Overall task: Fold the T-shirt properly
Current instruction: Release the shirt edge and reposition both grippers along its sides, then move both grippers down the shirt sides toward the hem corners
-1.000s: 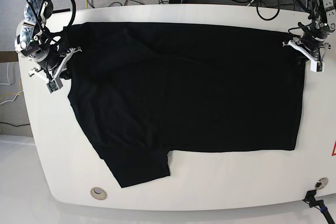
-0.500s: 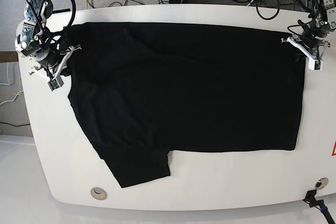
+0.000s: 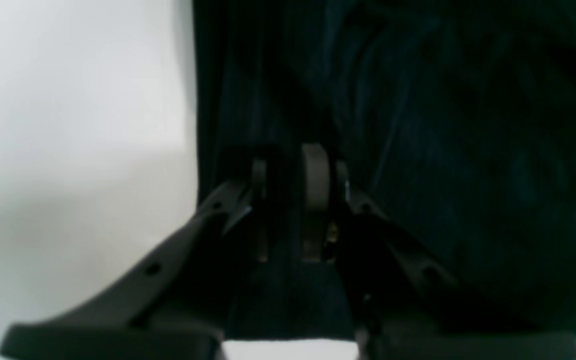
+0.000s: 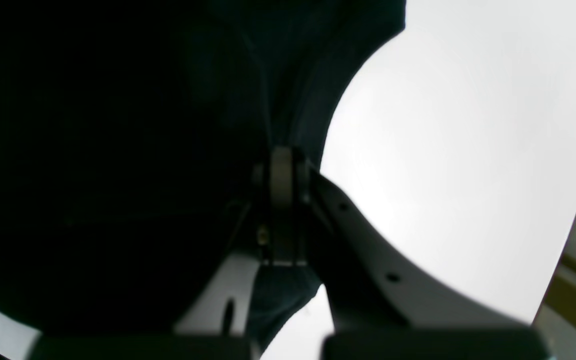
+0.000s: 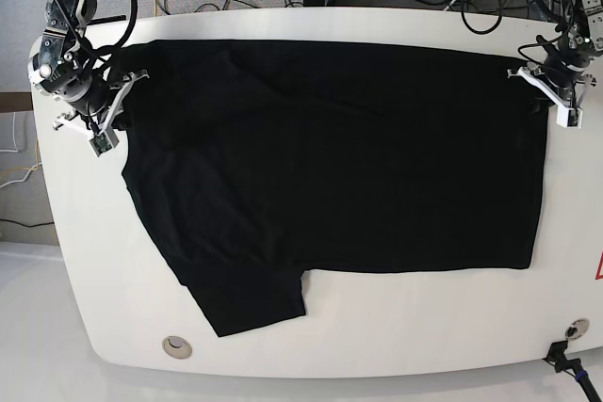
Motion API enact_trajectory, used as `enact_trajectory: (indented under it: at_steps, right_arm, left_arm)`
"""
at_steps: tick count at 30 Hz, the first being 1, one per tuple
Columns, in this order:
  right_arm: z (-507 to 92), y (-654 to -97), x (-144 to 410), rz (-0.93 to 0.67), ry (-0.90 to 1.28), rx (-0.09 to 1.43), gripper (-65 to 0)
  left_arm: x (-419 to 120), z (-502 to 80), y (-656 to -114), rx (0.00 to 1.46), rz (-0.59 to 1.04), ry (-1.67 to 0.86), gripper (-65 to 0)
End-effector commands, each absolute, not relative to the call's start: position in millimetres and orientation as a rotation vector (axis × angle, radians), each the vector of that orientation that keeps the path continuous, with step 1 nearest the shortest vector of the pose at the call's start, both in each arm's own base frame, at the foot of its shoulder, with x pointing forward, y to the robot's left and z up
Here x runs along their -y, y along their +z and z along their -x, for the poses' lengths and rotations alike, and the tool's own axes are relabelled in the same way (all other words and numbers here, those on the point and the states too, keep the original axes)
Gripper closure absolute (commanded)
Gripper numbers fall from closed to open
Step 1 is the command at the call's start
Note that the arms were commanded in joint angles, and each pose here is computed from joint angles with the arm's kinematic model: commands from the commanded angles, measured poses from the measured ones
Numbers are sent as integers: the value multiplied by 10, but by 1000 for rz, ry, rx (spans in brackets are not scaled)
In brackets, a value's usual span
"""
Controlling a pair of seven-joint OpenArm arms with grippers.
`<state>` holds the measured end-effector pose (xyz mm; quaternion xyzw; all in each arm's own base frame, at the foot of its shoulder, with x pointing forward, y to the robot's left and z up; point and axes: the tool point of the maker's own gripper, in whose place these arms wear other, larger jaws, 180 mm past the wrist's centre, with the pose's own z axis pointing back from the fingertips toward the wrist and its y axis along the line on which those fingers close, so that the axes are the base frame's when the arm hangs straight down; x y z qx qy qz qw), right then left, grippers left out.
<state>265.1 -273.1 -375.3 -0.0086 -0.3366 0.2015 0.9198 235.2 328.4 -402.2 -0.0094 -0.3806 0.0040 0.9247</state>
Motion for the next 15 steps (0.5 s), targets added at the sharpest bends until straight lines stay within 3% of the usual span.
enact_trajectory:
  at_steps: [1, 12, 15]
  right_arm:
    - [-2750, -3567, 2757, 46, 438, 740, 0]
    - [-2876, -3292, 2708, 81, 470, 812, 0]
    - [-2954, -3271, 2645, 72, 484, 826, 0]
  left_arm:
    - [-3328, -2471, -3847, 838, 9, -7, -70]
    - [-3275, -2864, -3201, 1022, -24, -57, -76]
    - [-3302, -2863, -3228, 1004, -34, -52, -72]
